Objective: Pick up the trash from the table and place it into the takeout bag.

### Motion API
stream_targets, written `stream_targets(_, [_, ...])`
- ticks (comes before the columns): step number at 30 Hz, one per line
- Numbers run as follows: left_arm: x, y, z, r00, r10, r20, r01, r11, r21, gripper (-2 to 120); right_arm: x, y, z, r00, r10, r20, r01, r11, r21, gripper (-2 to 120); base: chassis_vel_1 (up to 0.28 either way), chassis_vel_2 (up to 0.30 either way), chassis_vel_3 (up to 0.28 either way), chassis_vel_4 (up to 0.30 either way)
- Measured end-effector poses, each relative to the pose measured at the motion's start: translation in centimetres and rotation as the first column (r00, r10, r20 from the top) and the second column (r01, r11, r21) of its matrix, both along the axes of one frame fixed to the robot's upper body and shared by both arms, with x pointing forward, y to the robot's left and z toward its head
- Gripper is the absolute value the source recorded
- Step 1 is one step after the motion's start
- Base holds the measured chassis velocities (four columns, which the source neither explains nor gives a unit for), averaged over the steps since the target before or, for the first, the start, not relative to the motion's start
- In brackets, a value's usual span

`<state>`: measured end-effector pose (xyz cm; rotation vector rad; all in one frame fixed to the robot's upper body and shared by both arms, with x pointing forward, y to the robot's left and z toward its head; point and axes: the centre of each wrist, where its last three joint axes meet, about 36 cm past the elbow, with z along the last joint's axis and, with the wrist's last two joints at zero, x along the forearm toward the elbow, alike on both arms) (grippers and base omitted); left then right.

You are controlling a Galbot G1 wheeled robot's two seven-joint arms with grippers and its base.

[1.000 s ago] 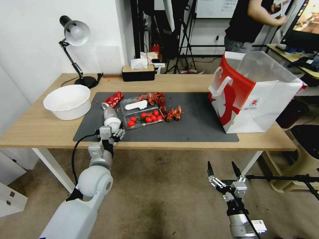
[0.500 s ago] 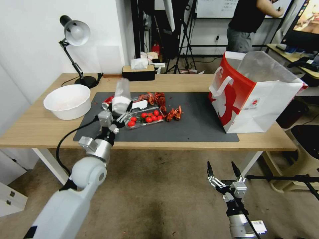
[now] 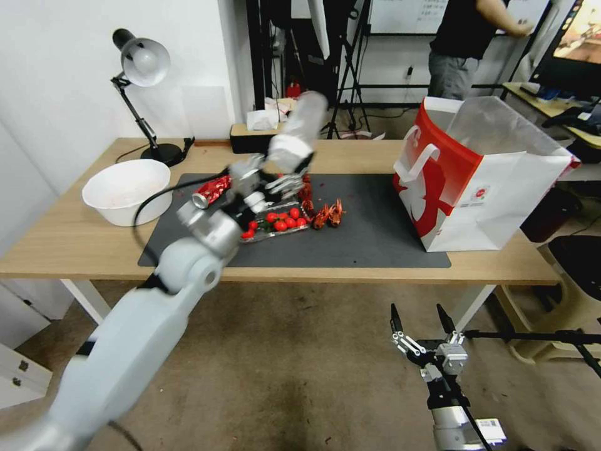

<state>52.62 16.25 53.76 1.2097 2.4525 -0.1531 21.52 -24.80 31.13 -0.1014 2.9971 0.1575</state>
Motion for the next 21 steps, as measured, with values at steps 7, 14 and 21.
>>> stream_targets(7, [4.0, -6.0, 3.0, 0.995, -0.098, 0.029, 0.096, 0.994, 0.059, 71, -0.4, 0.1, 0.5, 1.000, -0.003, 0.014, 0.003, 1.000, -0.009, 100, 0.000, 0.000, 0.000, 0.000])
stream_targets(14, [6.4, -11.9, 4.9, 0.977, -0.208, 0.057, 0.197, 0.968, 0.154, 71, -0.5, 0.4, 0.7, 1.000, 0.004, 0.021, -0.004, 1.000, -0.012, 100, 0.000, 0.000, 0.000, 0.000])
stream_targets(21, [7.8, -13.2, 6.3, 0.974, -0.216, 0.074, 0.198, 0.961, 0.193, 71, -0.2, 0.6, 0.3, 1.000, 0.027, 0.015, -0.027, 1.000, -0.014, 100, 0.000, 0.000, 0.000, 0.000])
